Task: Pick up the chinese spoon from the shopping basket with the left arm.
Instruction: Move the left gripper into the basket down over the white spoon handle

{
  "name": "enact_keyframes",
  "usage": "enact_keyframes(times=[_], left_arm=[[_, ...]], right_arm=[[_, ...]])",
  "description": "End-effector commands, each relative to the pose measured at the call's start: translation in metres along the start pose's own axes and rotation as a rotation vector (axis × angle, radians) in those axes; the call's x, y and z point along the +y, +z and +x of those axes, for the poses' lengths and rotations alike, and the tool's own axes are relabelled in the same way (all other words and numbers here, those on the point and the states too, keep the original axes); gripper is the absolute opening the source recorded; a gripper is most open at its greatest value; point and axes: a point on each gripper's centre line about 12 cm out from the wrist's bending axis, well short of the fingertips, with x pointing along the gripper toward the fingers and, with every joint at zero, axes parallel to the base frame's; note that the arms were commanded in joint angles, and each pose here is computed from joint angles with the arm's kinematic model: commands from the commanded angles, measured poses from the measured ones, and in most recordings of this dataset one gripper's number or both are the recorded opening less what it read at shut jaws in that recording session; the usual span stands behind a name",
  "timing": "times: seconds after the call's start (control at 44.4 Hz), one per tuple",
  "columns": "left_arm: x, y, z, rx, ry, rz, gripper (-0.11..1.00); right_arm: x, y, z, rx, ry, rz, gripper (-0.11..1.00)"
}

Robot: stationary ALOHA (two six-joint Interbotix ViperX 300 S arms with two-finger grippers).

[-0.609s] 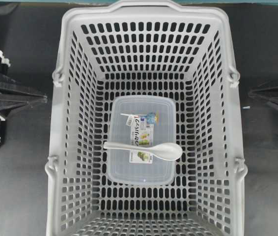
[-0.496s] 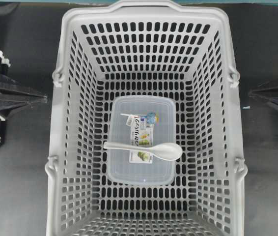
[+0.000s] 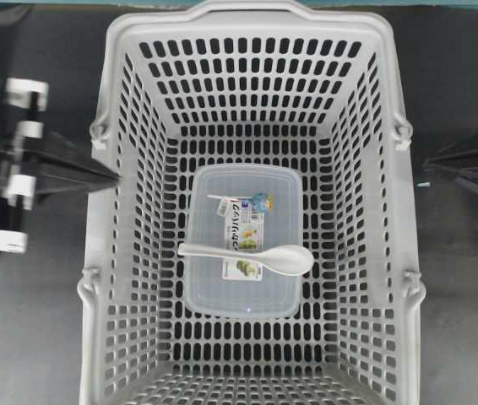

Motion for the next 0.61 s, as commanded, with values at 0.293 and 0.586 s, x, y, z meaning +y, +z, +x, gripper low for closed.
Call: enact_keyframes(times=[0.293,0.586], left_arm=[[-0.008,0.020,0.084,0.383,-0.002,0.007,0.01],[-0.022,0.002,0.150,0.626,-0.008,0.015,0.48]], right_arm=[[0.003,0.006,-0.006,0.020,0.009,-0.009,0.41],[0.003,0.009,-0.010,0.003,0.009,-0.005,0.65]])
